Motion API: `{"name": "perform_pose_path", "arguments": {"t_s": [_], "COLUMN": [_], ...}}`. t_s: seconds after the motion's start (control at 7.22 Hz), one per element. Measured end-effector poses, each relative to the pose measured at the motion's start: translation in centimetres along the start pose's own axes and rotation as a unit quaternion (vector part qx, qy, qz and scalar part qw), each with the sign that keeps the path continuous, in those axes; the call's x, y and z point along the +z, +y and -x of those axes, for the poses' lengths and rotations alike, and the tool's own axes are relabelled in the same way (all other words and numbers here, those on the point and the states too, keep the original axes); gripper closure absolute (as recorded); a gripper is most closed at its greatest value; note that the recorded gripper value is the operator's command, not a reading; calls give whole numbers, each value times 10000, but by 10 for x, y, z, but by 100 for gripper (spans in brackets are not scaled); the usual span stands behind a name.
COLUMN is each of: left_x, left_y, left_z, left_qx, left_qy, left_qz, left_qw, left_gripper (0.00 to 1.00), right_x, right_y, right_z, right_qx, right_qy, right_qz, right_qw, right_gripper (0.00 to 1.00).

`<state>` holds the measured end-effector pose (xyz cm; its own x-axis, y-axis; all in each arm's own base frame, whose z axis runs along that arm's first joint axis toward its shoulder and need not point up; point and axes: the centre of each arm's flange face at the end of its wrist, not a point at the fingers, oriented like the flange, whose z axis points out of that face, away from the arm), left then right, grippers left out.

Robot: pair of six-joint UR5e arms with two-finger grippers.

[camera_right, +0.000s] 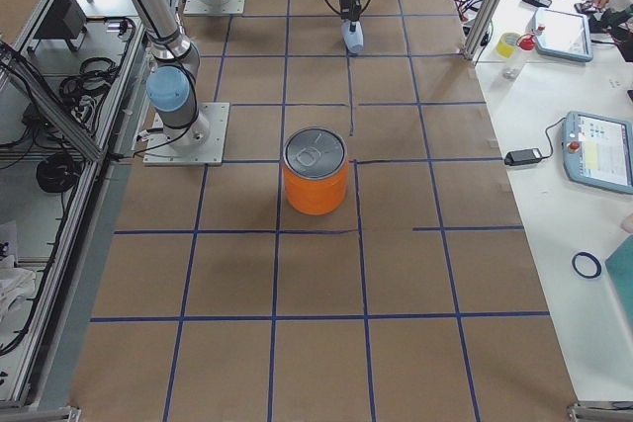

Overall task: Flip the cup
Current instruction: 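Lift and rotate the cup upright with the left gripper toward the wooden stand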

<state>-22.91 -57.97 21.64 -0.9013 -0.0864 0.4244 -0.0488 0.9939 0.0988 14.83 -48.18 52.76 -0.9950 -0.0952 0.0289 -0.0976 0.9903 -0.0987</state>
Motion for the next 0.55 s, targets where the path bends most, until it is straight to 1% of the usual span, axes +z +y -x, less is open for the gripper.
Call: {"name": "perform_pose_path", "arguments": {"t_s": [0.14, 0.28, 0.42, 0.55], "left_x": [-4, -15, -27, -40], "left_y": [-1, -5, -13, -23], "left_z": [-1, -6, -11, -14], "left_qx": [-23, -51, -89, -122], "left_qy": [-24, -53, -151, -370], "left_qz": [-32, -129, -267, -415], "left_qw": [10000, 9999, 9995, 9984], "left_gripper": [100, 100, 100, 100], "right_x": [0, 0, 0, 1], "right_y": [0, 0, 0, 1], "right_z": [0, 1, 1, 1], "right_qx": [-5, -7, -8, -13], "right_qy": [0, 0, -1, -2], "right_qz": [4, 7, 15, 32], "right_qw": [10000, 10000, 10000, 10000], "right_gripper": [0, 0, 0, 0]}}
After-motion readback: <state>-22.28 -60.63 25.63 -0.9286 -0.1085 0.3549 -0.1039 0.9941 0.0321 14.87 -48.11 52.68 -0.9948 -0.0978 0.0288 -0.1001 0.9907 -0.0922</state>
